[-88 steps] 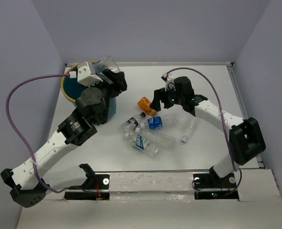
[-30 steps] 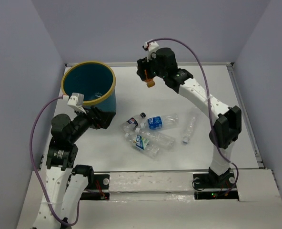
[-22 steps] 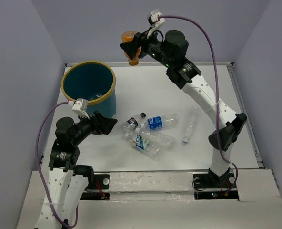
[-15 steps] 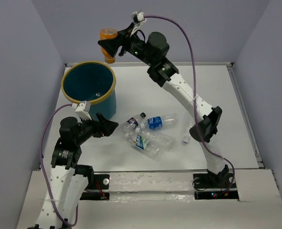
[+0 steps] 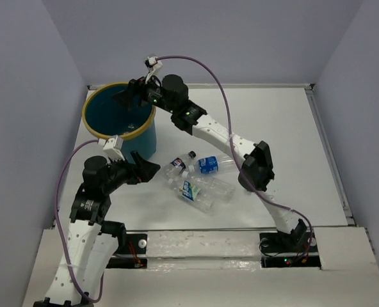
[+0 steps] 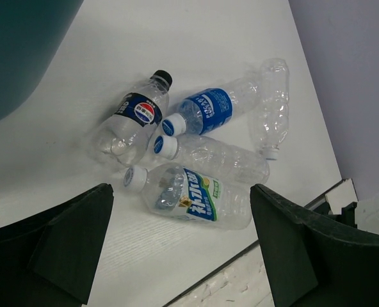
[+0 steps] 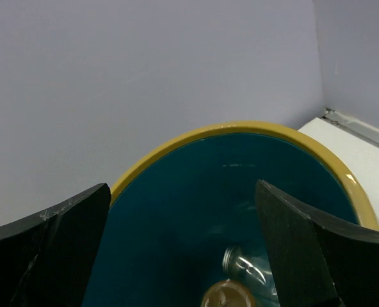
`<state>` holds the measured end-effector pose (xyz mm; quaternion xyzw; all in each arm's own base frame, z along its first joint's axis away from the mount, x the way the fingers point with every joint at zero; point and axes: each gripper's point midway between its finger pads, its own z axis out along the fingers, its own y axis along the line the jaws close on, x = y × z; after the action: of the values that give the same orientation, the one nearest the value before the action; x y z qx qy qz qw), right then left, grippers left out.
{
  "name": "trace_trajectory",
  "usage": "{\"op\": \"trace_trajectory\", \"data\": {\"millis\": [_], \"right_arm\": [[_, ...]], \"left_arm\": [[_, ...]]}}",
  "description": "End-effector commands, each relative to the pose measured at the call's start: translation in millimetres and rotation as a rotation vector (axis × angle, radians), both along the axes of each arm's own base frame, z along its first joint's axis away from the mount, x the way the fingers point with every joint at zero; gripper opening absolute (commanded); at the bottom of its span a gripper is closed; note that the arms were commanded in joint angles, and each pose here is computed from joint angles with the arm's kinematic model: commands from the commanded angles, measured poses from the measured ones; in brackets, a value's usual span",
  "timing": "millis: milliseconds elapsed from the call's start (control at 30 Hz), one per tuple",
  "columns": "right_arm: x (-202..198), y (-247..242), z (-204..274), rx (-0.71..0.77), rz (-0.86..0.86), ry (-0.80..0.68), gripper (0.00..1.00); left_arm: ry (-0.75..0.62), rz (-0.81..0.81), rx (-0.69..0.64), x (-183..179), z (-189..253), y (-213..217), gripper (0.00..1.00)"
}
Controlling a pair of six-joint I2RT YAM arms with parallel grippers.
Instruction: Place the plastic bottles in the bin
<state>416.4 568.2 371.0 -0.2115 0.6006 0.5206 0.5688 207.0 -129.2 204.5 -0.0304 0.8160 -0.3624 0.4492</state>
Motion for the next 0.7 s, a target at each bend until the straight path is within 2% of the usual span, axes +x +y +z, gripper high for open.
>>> {"op": "trace_trajectory", "data": {"millis": [0, 33, 67, 100, 133, 167, 200, 233, 267, 300, 333, 367, 467, 500, 567, 600, 633, 667], "right_arm": [[-42, -66, 134, 0.14, -0.057, -0.217, 0.99], [-37, -67, 97, 0.065, -0.079, -0.17, 0.96], [-54, -93, 124, 0.086, -0.104, -0.2, 0.95], [-57, -104, 119, 0.069, -0.131, -0.211, 0.93], [-53, -110, 66, -0.022, -0.166, -0.143, 0.89], [-51, -127, 55, -0.046, -0.201, -0.124, 0.86], [-55, -163, 71, -0.022, -0.258, -0.125, 0.82], [-53, -178, 14, -0.109, -0.28, -0.042, 0.8], [-63, -205, 21, -0.083, -0.307, -0.029, 0.78], [-51, -235, 4, -0.074, -0.361, 0.043, 0.74], [-57, -252, -54, -0.137, -0.366, 0.147, 0.64], [-66, -275, -51, -0.079, -0.384, 0.203, 0.6], [-73, -326, -100, -0.099, -0.495, 0.315, 0.56], [-81, -350, -128, -0.129, -0.572, 0.371, 0.57], [-91, -372, -162, -0.174, -0.642, 0.435, 0.67], [-95, -384, -175, -0.198, -0.68, 0.468, 0.76], [-94, -401, -174, -0.181, -0.734, 0.47, 0.9], [-97, -410, -181, -0.184, -0.754, 0.494, 0.94]], "left_arm": [[0.005, -0.005, 0.009, 8, 0, -5, 0.97], [0.003, -0.008, 0.012, 10, 2, -7, 0.97], [-0.004, -0.043, 0.013, 8, 4, -17, 0.97], [0.013, -0.021, 0.035, 15, -2, -19, 0.97], [0.012, -0.02, 0.047, 17, -2, -24, 0.97], [0.01, -0.025, 0.061, 17, -2, -31, 0.97], [0.011, -0.022, 0.1, 20, -3, -44, 0.97], [0.014, -0.02, 0.124, 22, -5, -49, 0.97], [0.039, -0.02, 0.163, 24, -14, -56, 0.97], [0.028, 0.029, 0.199, 31, -15, -53, 0.97], [0.014, 0.022, 0.217, 32, -11, -61, 0.97], [0.021, 0.053, 0.268, 40, -20, -60, 0.97], [-0.001, 0.06, 0.314, 47, -17, -71, 0.96], [-0.001, 0.064, 0.367, 51, -26, -74, 0.96], [-0.001, 0.067, 0.421, 59, -34, -81, 0.96], [-0.009, 0.062, 0.446, 61, -37, -83, 0.96], [-0.018, 0.05, 0.475, 63, -38, -88, 0.96], [-0.002, 0.053, 0.524, 67, -50, -88, 0.96]]}}
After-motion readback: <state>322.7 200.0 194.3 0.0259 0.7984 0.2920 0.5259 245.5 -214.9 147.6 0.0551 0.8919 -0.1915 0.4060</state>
